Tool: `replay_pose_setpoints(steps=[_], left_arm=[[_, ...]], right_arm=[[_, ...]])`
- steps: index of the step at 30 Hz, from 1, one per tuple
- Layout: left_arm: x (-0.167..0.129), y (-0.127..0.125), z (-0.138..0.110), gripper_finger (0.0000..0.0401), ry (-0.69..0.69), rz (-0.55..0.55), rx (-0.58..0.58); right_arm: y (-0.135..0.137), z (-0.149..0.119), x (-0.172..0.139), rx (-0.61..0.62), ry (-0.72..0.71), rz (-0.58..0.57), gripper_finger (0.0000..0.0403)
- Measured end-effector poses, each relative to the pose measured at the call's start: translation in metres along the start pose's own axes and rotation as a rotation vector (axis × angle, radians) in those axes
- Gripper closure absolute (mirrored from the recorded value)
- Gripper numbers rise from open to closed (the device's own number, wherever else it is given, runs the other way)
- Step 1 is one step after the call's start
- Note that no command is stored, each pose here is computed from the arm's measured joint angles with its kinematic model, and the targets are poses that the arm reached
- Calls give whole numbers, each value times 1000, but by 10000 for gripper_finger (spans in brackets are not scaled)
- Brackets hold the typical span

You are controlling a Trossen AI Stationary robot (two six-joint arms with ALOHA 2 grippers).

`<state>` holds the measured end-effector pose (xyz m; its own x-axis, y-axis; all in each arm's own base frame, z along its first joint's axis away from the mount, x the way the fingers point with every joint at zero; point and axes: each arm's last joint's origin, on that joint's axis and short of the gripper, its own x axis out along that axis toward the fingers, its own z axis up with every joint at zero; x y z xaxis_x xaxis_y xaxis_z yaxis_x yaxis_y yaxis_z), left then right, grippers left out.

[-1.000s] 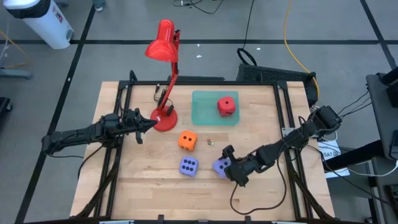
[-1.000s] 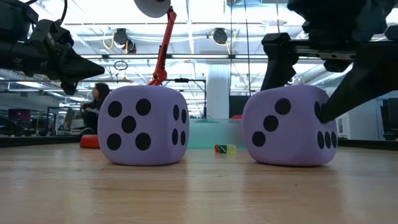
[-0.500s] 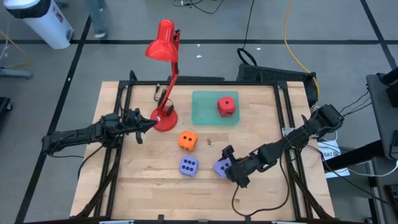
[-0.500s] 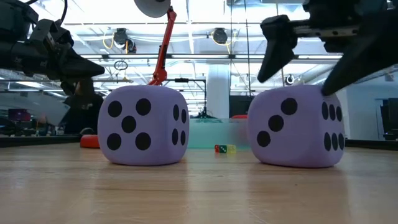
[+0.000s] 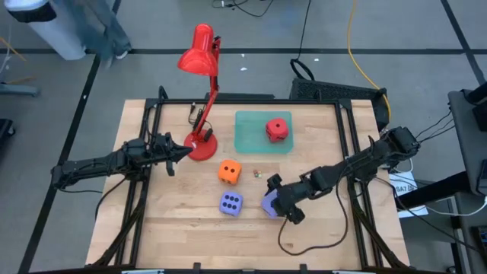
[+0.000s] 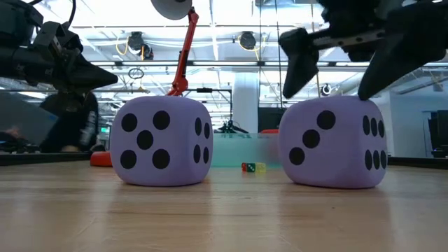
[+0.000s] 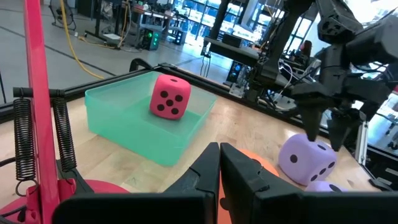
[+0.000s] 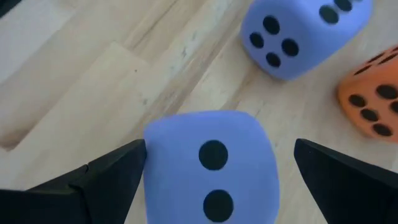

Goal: Pick & Place Dice
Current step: Put the right large purple die into the green bin

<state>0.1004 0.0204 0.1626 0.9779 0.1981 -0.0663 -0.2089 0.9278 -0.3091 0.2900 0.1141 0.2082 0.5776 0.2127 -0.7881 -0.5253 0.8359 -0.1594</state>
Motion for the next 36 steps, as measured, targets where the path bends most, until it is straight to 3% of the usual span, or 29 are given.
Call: replay_pose_setpoints(steps=[8,19,24,29,36], left_arm=[[0,0,0,380,0,0,6],[0,0,0,380,1,0,5],[0,0,0,380,1,0,-2],[0,0,0,380,2,-1,-2],[0,0,0,380,2,0,-3]], right_arm=[[-12,-12,-1,69,79,64,3],[-3,-10,4,66,39,85,3],[-3,-11,10,247,64,53,3],[10,-10,12,278,95,-86,3],[24,-6,11,459,52,-280,3]])
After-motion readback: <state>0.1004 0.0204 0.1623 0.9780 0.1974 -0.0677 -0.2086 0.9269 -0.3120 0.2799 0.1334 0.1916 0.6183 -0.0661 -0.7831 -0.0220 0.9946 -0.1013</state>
